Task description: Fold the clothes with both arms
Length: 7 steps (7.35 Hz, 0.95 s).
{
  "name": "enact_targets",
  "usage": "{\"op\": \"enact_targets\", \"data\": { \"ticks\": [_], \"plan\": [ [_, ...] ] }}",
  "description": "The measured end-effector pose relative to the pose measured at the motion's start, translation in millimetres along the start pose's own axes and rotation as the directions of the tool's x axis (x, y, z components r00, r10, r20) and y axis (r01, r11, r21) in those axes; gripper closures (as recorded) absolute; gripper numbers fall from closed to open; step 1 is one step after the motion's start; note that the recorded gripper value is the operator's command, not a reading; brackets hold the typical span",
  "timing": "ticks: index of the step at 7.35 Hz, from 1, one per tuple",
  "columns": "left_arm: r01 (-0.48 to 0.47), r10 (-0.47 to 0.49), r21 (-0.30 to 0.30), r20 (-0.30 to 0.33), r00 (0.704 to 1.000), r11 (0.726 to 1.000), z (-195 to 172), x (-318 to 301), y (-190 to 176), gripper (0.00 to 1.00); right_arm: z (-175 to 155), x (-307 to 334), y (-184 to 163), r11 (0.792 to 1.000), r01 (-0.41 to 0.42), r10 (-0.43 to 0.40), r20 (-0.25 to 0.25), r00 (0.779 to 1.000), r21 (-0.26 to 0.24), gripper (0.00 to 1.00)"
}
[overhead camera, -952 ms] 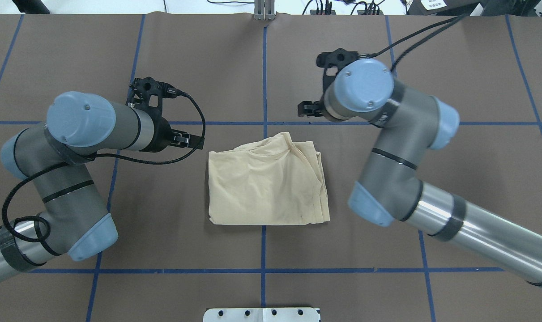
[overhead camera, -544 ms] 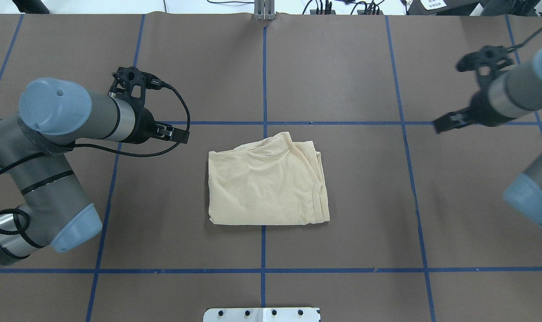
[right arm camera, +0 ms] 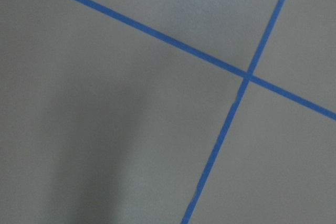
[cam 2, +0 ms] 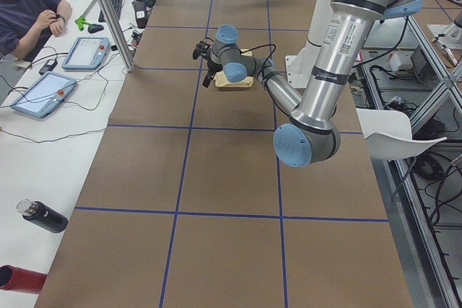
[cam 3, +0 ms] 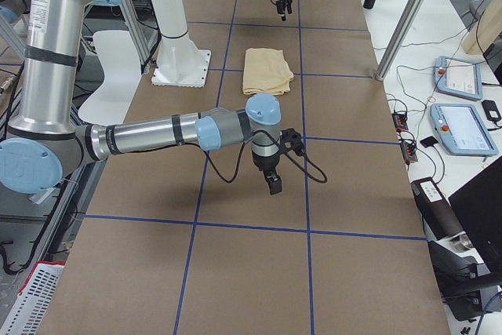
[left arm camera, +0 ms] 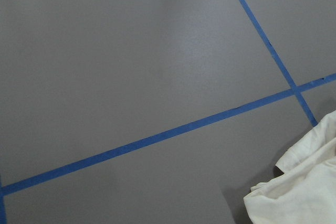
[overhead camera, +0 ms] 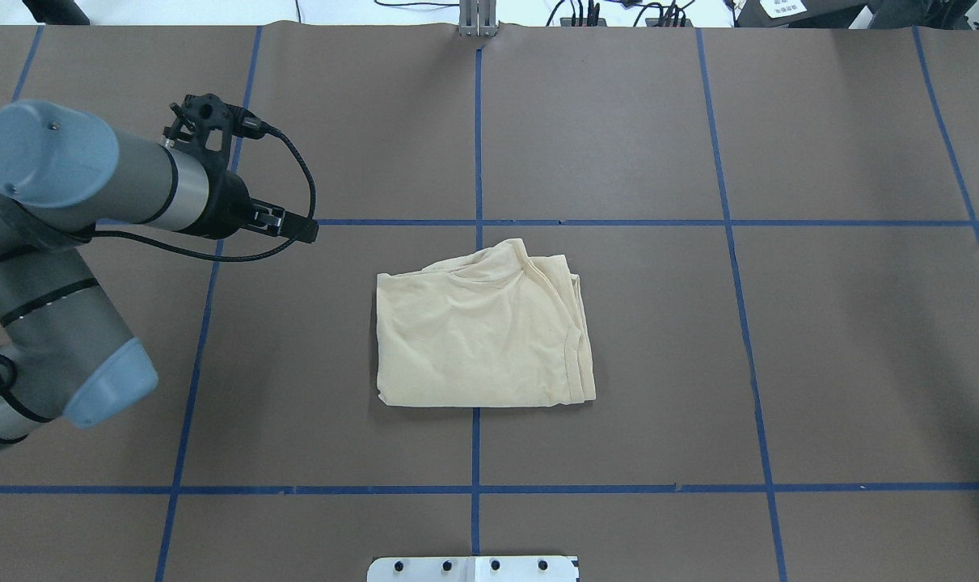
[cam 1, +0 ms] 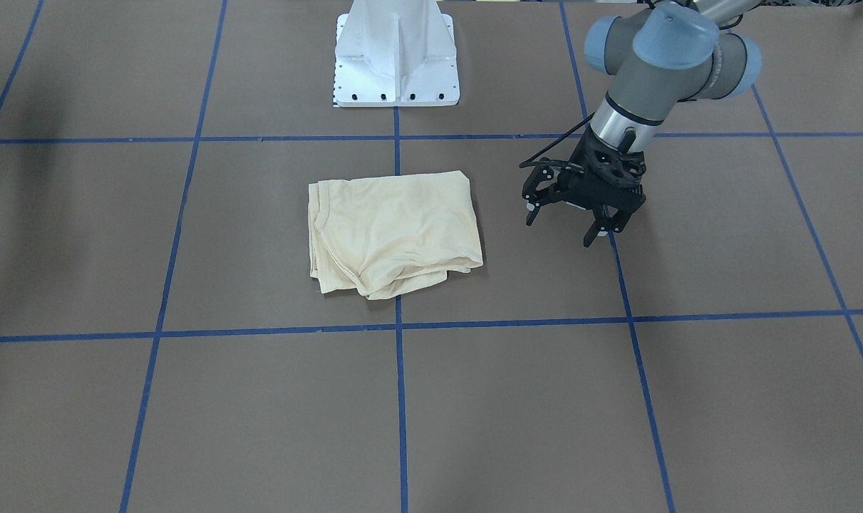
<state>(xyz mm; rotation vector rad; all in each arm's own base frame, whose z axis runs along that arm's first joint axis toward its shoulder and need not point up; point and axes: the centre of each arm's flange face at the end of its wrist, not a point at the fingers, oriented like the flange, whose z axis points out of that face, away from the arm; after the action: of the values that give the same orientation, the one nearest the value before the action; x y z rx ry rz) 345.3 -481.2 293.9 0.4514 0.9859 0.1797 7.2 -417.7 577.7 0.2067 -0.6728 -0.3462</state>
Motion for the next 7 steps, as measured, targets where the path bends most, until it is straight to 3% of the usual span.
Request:
{"op": "enact_targets", "data": {
  "ticks": [2, 3, 5, 6, 7],
  "plan": [
    [-0.059, 0.06, -0.064, 0.016, 0.998, 0.996, -59, -123, 10, 0.0, 10, 14, 14, 0.996, -0.087, 0.087, 0.017, 0.996, -0.009, 0.0],
    [-0.092, 0.098, -0.09, 0.064, 0.993, 0.992, -92, -200, 28, 0.0, 12, 15, 19, 0.995, -0.1, 0.1, 0.021, 0.995, 0.0, 0.0],
    [0.049, -0.02, -0.141, 0.201, 0.979, 0.989, -153, -318, 60, 0.0, 13, 23, 33, 0.992, -0.128, 0.128, 0.022, 0.992, 0.006, 0.0],
    [0.105, -0.068, -0.136, 0.254, 0.965, 0.985, -188, -366, 77, 0.0, 11, 29, 42, 0.989, -0.15, 0.15, 0.02, 0.988, 0.009, 0.0],
    [0.101, -0.057, -0.142, 0.284, 0.957, 0.985, -218, -402, 101, 0.0, 11, 32, 47, 0.986, -0.165, 0.164, 0.022, 0.986, 0.01, 0.0]
  ]
}}
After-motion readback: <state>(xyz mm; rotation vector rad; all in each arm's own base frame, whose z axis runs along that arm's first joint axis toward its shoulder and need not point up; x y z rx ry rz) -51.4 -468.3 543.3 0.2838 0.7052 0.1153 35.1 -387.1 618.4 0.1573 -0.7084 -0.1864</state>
